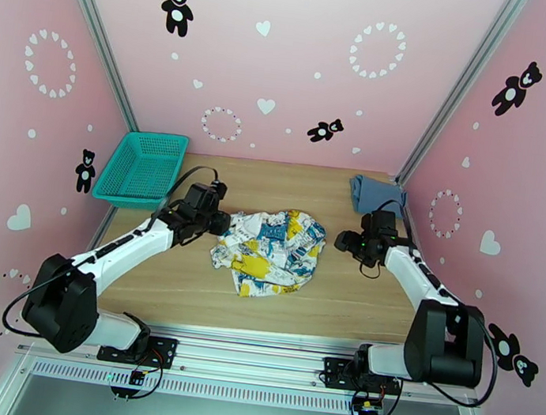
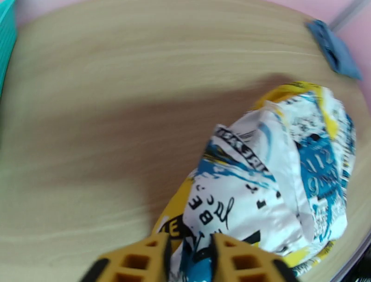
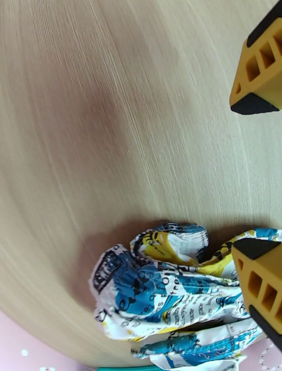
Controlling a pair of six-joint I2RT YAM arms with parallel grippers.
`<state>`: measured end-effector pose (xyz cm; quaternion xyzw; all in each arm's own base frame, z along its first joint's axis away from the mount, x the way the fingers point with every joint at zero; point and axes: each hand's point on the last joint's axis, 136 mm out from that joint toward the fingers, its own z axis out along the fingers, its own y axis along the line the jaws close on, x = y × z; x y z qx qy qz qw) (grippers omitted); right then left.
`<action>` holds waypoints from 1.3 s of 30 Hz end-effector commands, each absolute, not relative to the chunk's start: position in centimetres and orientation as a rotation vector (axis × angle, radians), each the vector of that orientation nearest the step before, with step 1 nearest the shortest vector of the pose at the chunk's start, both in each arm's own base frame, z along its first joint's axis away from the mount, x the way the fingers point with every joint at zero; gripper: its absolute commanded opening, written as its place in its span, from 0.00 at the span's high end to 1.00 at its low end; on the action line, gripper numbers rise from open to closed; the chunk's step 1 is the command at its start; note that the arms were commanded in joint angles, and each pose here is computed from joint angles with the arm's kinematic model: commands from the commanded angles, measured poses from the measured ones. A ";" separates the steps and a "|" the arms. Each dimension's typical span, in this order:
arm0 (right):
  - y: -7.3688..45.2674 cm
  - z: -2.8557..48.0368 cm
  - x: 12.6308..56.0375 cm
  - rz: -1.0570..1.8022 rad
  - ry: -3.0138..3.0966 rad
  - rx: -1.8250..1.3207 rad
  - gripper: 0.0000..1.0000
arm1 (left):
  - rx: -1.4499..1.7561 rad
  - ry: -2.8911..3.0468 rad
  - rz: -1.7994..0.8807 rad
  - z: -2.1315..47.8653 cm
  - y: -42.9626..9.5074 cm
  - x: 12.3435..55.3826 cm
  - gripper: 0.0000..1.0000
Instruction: Fold and stack the mixed laundry pile
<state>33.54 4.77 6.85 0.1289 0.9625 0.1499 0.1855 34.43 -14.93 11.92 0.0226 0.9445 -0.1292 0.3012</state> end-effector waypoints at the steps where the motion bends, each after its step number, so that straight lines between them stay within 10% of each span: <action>1: 6.1 6.2 34.8 0.479 2.730 0.307 0.25 | 0.076 2.412 -0.397 15.0 -16.5 34.3 0.42; 14: 10.8 3.7 37.4 0.662 2.772 0.187 0.32 | 1.168 2.252 -0.446 13.4 -36.4 28.0 0.31; 22: 10.6 3.4 35.5 0.683 2.799 0.223 0.44 | 1.426 2.302 -0.273 8.2 -37.2 26.8 0.30; 39: 13.8 1.8 37.3 0.857 2.745 0.232 0.68 | 1.393 2.307 -0.199 7.4 -37.1 28.9 0.84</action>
